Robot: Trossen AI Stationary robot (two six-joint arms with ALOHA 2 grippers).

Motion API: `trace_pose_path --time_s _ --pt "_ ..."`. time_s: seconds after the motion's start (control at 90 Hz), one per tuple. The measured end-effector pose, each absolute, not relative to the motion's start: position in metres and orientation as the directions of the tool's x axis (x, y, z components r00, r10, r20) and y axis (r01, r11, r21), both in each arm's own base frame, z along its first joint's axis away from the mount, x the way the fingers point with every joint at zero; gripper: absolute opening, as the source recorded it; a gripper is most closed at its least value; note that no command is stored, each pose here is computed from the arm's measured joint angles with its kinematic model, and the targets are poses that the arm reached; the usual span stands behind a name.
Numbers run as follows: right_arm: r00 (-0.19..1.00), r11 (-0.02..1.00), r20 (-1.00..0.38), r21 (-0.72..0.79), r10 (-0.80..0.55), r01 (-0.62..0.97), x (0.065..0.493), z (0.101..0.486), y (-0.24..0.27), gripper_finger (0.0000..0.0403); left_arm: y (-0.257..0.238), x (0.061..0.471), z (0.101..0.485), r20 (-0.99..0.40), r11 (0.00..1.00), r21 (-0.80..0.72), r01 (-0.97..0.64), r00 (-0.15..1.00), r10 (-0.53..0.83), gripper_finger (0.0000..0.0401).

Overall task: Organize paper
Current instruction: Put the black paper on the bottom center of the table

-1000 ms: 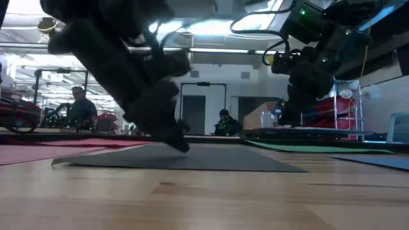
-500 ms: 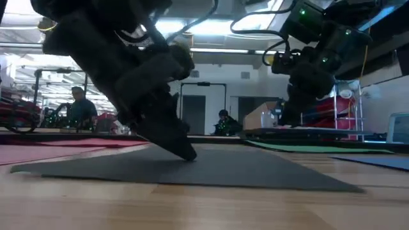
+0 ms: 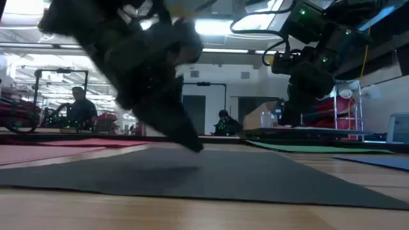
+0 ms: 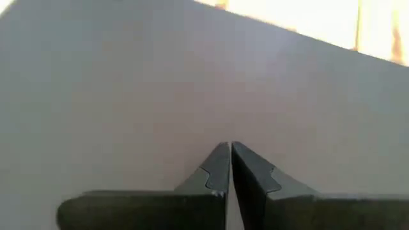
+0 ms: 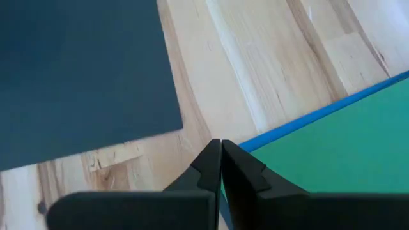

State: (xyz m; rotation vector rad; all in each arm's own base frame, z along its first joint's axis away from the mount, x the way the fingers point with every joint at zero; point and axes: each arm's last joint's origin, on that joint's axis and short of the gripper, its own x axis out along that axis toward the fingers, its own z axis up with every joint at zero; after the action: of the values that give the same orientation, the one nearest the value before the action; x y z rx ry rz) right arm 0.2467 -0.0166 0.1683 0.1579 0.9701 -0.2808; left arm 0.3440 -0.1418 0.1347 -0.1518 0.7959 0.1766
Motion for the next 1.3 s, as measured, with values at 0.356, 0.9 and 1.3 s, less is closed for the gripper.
trace_pose_path --time_s 0.356,0.9,1.3 --pt "0.535 0.96 -0.833 0.019 -0.139 0.278 0.247 0.168 -0.016 0.0 -0.132 0.33 0.137 -0.879 0.967 0.06 -0.248 0.445 0.169 0.0" --pt "0.537 0.964 -0.837 0.042 -0.11 0.262 0.247 0.168 -0.015 0.0 -0.145 0.328 0.137 -0.879 0.959 -0.042 -0.279 0.467 0.097 0.0" --pt "0.534 0.97 -0.843 0.079 -0.059 0.232 0.246 0.167 -0.014 0.0 -0.147 0.331 0.138 -0.864 0.946 -0.087 -0.312 0.496 0.084 0.0"
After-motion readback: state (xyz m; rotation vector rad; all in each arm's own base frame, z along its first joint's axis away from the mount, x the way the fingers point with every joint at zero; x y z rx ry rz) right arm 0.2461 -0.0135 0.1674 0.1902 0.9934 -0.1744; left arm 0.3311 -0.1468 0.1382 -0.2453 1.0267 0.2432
